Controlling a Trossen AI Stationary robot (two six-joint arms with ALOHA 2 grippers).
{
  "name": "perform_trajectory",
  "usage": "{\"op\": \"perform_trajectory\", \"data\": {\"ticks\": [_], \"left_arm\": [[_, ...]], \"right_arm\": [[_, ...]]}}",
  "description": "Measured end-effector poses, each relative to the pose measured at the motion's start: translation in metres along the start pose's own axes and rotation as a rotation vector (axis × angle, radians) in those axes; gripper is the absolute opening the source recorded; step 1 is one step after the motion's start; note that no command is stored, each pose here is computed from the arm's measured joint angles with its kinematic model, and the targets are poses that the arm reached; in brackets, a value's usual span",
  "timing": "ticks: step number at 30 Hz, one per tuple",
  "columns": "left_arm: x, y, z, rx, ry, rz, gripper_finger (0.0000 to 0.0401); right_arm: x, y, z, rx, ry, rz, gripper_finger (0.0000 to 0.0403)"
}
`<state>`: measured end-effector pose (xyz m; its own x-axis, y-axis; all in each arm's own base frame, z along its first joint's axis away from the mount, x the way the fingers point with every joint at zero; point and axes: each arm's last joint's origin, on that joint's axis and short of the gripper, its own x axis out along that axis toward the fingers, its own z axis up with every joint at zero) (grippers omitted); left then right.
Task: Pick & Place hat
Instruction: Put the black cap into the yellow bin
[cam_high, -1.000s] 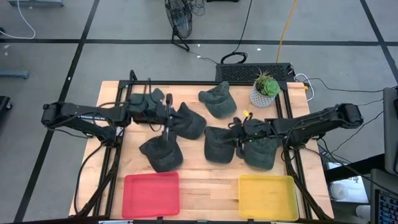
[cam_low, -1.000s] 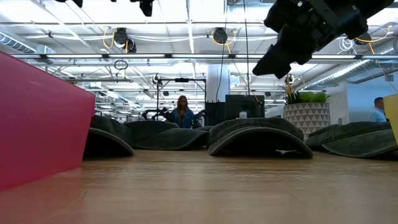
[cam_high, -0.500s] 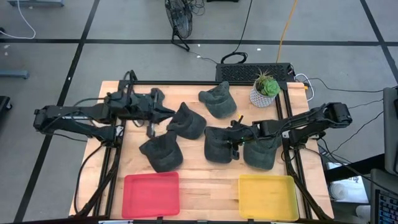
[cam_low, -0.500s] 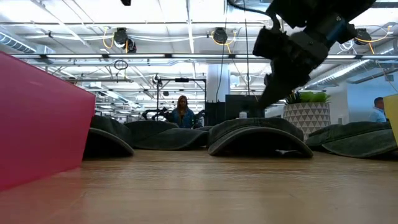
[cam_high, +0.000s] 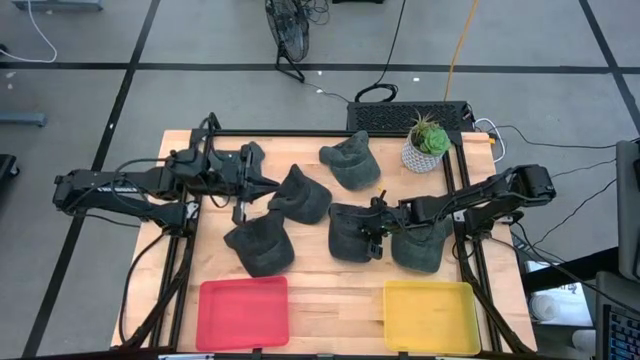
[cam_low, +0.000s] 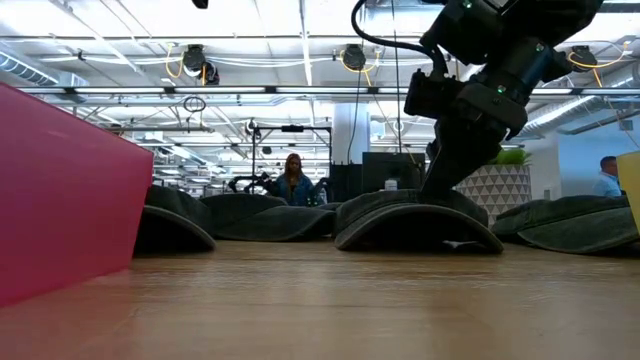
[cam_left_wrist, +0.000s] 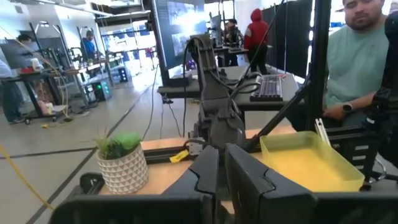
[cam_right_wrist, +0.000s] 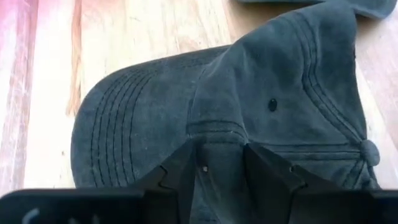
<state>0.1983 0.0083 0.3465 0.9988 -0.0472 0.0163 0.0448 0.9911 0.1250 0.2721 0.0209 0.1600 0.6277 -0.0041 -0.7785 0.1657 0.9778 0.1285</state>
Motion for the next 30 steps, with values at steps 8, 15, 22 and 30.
{"op": "perform_trajectory", "data": {"ticks": [8, 15, 22, 30], "left_arm": [[0.000, 0.000, -0.001, 0.000, 0.007, 0.008, 0.0037], [0.000, 0.000, -0.001, -0.002, 0.009, 0.008, 0.0037], [0.000, 0.000, -0.001, 0.001, 0.009, 0.009, 0.0037], [0.000, 0.000, -0.001, 0.002, 0.010, 0.010, 0.0037]], "right_arm": [[0.000, 0.000, 0.000, -0.002, -0.001, 0.003, 0.0083], [0.000, 0.000, 0.000, -0.014, 0.000, 0.005, 0.0017], [-0.009, 0.001, 0.003, -0.026, -0.030, 0.014, 0.0004], [-0.045, 0.002, 0.014, -0.073, -0.145, 0.074, 0.0002]]}}
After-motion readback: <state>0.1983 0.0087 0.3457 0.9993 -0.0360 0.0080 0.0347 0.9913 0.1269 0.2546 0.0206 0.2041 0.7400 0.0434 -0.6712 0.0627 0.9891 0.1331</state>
